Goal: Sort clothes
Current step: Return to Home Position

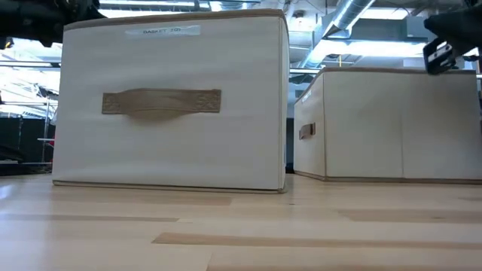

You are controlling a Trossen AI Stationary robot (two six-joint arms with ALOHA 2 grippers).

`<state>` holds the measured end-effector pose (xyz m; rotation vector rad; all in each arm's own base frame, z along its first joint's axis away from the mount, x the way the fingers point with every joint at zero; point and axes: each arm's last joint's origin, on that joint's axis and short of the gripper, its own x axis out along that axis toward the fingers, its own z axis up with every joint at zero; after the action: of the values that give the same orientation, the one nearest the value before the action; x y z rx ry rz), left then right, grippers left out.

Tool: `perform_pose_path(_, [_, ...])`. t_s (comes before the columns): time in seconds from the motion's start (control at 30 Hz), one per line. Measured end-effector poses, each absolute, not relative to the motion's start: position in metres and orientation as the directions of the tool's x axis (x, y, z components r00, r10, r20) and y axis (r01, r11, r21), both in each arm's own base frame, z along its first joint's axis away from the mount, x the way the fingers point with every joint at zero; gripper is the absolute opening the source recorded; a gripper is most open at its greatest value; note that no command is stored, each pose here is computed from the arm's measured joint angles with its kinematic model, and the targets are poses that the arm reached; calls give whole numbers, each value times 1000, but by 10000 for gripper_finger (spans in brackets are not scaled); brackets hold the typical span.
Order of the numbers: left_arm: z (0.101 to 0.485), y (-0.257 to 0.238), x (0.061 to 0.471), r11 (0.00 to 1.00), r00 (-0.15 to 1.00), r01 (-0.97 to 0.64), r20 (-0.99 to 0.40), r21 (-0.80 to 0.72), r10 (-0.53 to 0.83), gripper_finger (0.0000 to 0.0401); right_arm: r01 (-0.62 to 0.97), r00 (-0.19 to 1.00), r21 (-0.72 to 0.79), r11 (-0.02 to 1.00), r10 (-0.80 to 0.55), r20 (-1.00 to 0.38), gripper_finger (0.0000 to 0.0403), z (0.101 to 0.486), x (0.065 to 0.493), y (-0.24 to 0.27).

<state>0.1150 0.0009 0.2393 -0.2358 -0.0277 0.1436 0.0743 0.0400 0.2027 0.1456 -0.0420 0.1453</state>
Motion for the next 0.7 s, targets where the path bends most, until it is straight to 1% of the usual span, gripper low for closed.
perform_pose_path(0.13, [239,9,115,961,988,-150,9,-231,156,0,-126,990,153,980,114,85,0,177,83,43])
perform_pose_path(0.23, [239,14,115,962,988,-149,8,-230,155,0,-92,993,148,985,79,92,0,175,85,40])
perform_pose_path(0.37, [230,20,115,960,984,-173,-8,-222,176,0,-143,987,107,984,134,85,0,174,88,37])
perform_pose_path(0.5, [210,24,116,946,977,-181,60,-269,204,0,-203,979,113,973,197,59,0,171,91,32])
perform_pose_path(0.63, [191,25,115,933,968,-157,138,-324,211,0,-204,979,149,967,200,41,0,169,94,25])
perform_pose_path(0.7, [183,25,115,927,966,-161,138,-339,218,0,-201,980,151,968,198,36,0,169,95,23])
